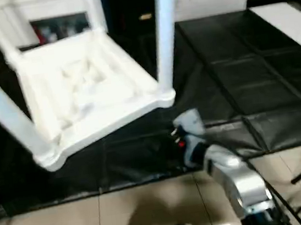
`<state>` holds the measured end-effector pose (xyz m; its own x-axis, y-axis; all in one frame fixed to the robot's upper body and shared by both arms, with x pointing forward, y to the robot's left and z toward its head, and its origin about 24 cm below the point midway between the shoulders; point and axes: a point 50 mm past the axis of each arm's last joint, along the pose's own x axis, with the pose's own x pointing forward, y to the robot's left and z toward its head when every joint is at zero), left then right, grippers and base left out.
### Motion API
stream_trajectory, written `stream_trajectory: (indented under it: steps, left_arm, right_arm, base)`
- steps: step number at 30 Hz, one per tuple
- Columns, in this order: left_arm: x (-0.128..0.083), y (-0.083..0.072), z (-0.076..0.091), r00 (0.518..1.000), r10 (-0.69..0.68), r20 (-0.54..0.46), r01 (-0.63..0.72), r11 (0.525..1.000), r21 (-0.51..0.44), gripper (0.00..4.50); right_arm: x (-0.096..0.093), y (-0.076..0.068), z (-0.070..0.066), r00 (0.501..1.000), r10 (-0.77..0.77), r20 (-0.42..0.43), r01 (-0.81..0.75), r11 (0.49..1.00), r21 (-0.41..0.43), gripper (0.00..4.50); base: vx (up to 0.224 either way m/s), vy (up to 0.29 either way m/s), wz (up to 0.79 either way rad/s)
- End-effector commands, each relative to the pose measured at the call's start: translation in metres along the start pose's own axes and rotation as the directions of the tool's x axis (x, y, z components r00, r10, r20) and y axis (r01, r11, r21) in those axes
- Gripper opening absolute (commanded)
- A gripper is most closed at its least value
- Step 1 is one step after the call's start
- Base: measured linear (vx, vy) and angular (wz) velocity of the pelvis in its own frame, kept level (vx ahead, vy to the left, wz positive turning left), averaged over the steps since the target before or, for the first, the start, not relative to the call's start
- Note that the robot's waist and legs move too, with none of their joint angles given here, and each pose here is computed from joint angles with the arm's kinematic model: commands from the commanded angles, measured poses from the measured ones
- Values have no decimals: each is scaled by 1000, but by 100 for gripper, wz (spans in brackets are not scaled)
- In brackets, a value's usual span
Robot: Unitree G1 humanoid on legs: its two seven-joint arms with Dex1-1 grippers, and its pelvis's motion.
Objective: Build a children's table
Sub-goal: Rotate leg to tighten, then rotate table base
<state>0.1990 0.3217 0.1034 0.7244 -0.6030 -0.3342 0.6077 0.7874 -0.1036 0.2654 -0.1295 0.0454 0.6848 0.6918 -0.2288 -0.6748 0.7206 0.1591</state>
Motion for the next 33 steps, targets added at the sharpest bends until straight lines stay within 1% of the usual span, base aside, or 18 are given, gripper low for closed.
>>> stream_trajectory:
  steps: [1,4,5,7,12,15,16,18,19,21,22,23,25,28,29,31,32,33]
  left_arm:
    - [2,1,9,999,17,43,-19,999,35,446]
    - [24,-2,23,986,6,166,-11,1000,29,446]
    - [24,-2,23,986,6,166,-11,1000,29,446]
    - [41,-7,27,976,-22,216,18,1000,19,446]
    - [59,-12,27,968,-48,248,45,999,16,446]
    - [72,-21,28,957,-98,275,102,995,-1,446]
    - [78,-31,29,947,-149,285,161,987,-20,446]
    - [89,-54,29,920,-273,282,298,953,-49,446]
    - [89,-55,29,918,-278,281,304,952,-50,446]
    - [96,-70,30,893,-357,273,387,920,-61,446]
    - [107,-92,32,847,-463,262,492,869,-57,446]
    - [113,-99,33,829,-494,262,522,852,-46,446]
    - [116,-102,34,820,-510,262,537,843,-39,446]
    - [130,-122,46,752,-599,274,628,778,-21,446]
    - [130,-122,46,752,-599,274,628,778,-21,446]
    - [139,-134,53,704,-647,291,680,733,-14,446]
    - [139,-134,53,704,-647,291,680,733,-14,446]
    - [143,-140,56,684,-668,295,701,713,-10,446]
  right_arm:
    - [2,-1,4,1000,-3,-2,3,1000,-9,450]
    - [5,-2,3,999,-32,-10,32,999,-13,450]
    - [5,-2,3,999,-32,-10,32,999,-13,450]
    - [8,-1,0,998,-60,-20,59,998,-19,450]
    - [13,-3,-5,994,-107,-39,106,994,-24,450]
    - [20,-6,-7,985,-166,-44,165,986,-23,450]
    - [23,-8,-7,979,-199,-42,199,980,-25,450]
    - [31,-12,-7,967,-251,-38,250,968,-32,450]
    - [31,-12,-7,967,-253,-38,252,967,-33,450]
    - [35,-15,-6,959,-280,-33,279,960,-33,450]
    - [43,-19,-5,952,-303,-33,302,952,-41,450]
    - [46,-20,-5,951,-305,-39,303,952,-49,450]
    - [48,-20,-5,951,-305,-44,303,951,-56,450]
    - [58,-23,-6,951,-304,-56,300,951,-71,450]
    - [58,-23,-6,951,-304,-56,300,951,-71,450]
    - [64,-22,-4,954,-293,-59,288,955,-76,450]
    - [64,-22,-4,954,-293,-59,288,955,-76,450]
    - [67,-22,-3,956,-286,-57,281,956,-80,450]
  base:
    - [0,0,0]
    - [0,0,0]
    - [0,0,0]
    - [0,0,0]
    - [0,0,0]
    - [0,0,0]
    - [0,0,0]
    - [0,0,0]
    - [0,0,0]
    - [0,0,0]
    - [0,0,0]
    - [0,0,0]
    - [0,0,0]
    - [0,0,0]
    - [0,0,0]
    - [0,0,0]
    - [0,0,0]
    - [0,0,0]
